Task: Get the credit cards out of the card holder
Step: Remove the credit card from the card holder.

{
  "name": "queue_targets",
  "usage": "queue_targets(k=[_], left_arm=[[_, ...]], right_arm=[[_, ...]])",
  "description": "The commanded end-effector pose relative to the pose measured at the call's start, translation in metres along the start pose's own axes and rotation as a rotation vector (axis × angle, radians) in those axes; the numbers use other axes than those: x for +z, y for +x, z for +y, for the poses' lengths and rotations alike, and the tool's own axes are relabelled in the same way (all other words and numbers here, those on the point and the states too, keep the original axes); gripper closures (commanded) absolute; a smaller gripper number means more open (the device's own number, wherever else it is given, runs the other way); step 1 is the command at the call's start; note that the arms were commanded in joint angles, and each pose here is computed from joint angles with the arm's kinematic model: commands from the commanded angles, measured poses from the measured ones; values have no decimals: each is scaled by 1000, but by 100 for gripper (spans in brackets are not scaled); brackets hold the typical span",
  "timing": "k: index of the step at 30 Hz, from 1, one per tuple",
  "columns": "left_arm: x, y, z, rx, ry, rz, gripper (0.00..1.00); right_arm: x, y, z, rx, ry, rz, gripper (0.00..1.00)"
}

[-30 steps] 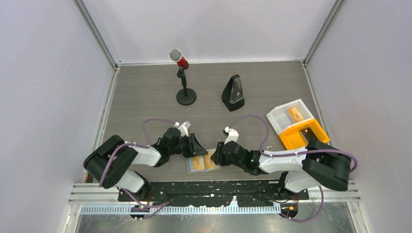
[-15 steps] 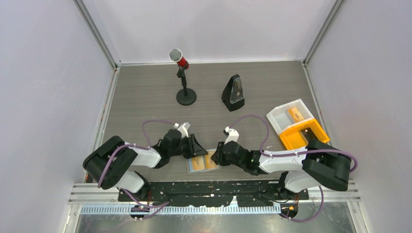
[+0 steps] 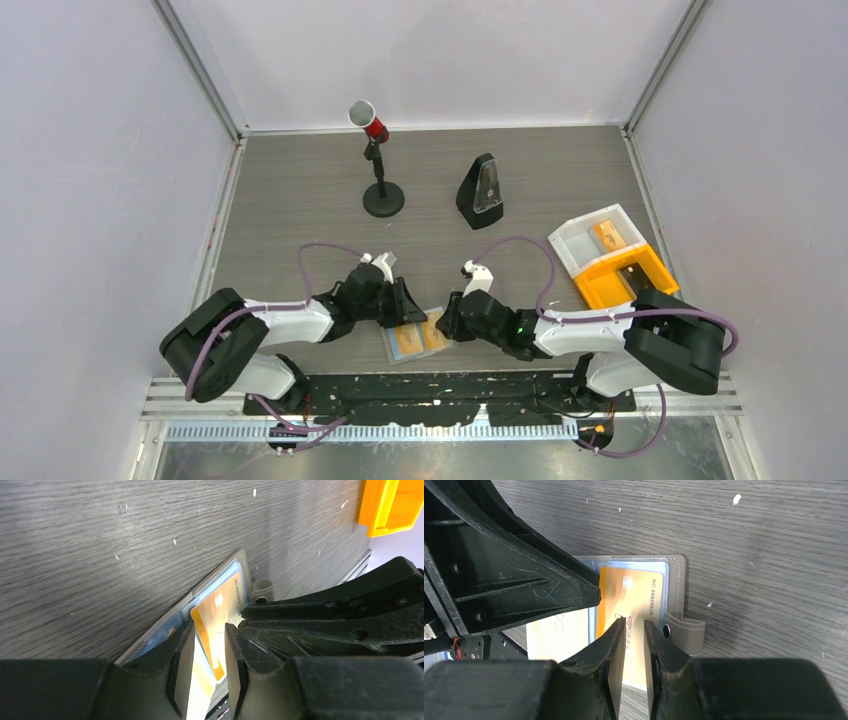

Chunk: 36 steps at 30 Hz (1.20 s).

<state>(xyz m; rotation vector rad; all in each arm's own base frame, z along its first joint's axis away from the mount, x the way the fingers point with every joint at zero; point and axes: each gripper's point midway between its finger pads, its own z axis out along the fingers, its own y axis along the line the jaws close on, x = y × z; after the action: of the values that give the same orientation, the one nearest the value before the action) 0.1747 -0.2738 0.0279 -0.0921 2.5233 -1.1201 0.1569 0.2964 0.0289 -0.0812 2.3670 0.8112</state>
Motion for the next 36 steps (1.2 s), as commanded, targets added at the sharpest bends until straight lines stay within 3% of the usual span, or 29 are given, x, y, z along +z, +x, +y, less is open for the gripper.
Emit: queue_targets(k=[1, 19, 36], left_arm=[[-5, 23, 39, -20, -172, 69, 69], [-16, 25, 48, -17, -328, 75, 63], [-23, 27, 48, -43, -371, 56, 61]], right_arm=[[-1, 0, -12, -6, 44, -6, 73], [-1, 2, -12, -9, 44, -1, 73], [0, 2, -11, -7, 41, 4, 73]])
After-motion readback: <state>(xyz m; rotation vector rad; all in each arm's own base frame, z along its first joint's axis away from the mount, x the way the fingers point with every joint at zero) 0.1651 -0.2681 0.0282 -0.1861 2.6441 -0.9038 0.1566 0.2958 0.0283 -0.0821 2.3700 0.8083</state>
